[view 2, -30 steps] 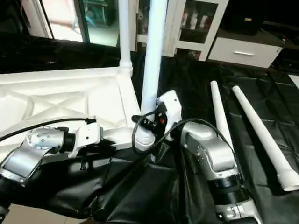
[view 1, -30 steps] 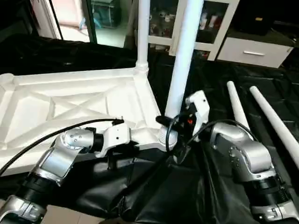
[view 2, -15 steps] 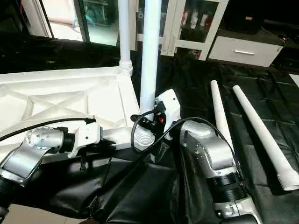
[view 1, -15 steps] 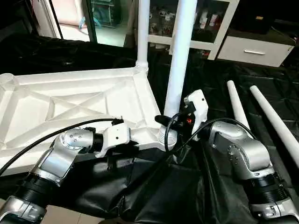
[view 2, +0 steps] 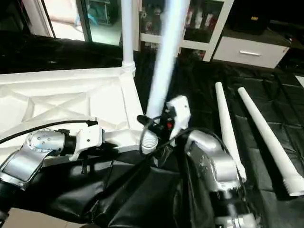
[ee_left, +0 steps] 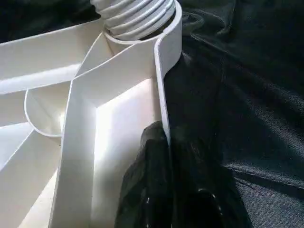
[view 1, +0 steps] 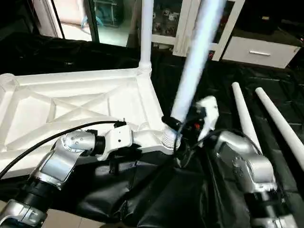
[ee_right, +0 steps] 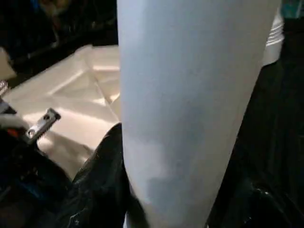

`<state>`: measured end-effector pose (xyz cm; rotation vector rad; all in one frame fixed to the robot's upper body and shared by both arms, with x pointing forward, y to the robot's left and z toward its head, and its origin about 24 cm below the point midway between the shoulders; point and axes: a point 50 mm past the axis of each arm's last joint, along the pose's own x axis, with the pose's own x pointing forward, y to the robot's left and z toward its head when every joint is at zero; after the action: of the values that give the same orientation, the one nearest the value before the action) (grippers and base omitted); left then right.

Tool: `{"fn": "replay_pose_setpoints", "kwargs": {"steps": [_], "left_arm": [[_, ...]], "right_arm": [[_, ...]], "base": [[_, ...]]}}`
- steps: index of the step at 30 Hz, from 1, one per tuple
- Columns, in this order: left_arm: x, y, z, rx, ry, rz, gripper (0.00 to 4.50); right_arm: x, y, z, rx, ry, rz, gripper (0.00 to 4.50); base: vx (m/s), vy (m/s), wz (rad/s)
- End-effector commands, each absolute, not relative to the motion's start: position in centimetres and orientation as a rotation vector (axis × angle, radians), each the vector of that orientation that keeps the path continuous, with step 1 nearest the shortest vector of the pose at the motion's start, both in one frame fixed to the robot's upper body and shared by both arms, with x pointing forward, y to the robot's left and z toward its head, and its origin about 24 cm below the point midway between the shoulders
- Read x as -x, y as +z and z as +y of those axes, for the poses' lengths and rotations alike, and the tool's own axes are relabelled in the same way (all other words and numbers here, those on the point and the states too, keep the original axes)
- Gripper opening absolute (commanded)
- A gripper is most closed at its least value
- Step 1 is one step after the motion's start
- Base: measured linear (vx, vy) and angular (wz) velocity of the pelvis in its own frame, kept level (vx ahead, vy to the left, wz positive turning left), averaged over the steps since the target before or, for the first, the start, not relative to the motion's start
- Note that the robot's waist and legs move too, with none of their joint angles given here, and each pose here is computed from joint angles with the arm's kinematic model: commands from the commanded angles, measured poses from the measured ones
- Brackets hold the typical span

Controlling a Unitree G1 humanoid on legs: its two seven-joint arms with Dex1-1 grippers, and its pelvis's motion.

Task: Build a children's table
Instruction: Insert table leg to table base

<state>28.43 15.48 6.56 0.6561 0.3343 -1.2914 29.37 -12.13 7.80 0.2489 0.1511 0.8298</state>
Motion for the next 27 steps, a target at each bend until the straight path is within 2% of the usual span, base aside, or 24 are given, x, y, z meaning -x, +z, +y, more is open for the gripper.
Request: {"fn": "replay_pose_setpoints", "kwargs": {"steps": [1, 10, 18, 21, 27], "left_arm": [[-27.6, 4.2, 15.7, -0.637, -1.303, 0.446, 0.02], [-27.5, 4.2, 15.6, -0.635, -1.300, 0.450, 0.02], [-27.4, 4.2, 15.7, -0.630, -1.298, 0.452, 0.02], [-27.5, 4.2, 15.8, -0.630, -1.295, 0.453, 0.02], [-27.4, 4.2, 15.7, -0.629, -1.290, 0.454, 0.02]], "right_arm": [[-28.8, 5.9, -12.7, -0.267, 0.800, 0.207, 1.86], [-27.1, 3.9, -13.1, -0.190, 0.791, 0.170, 1.86], [-26.4, 3.1, -14.1, -0.198, 0.731, 0.122, 1.86], [-26.2, 2.9, -14.1, -0.172, 0.741, 0.135, 1.86], [-25.4, 1.3, -13.1, -0.039, 0.818, 0.224, 1.86]], "base": [[0.000, 0.000, 0.00], [0.000, 0.000, 0.00], [0.000, 0.000, 0.00], [0.000, 0.000, 0.00], [0.000, 0.000, 0.00]]}}
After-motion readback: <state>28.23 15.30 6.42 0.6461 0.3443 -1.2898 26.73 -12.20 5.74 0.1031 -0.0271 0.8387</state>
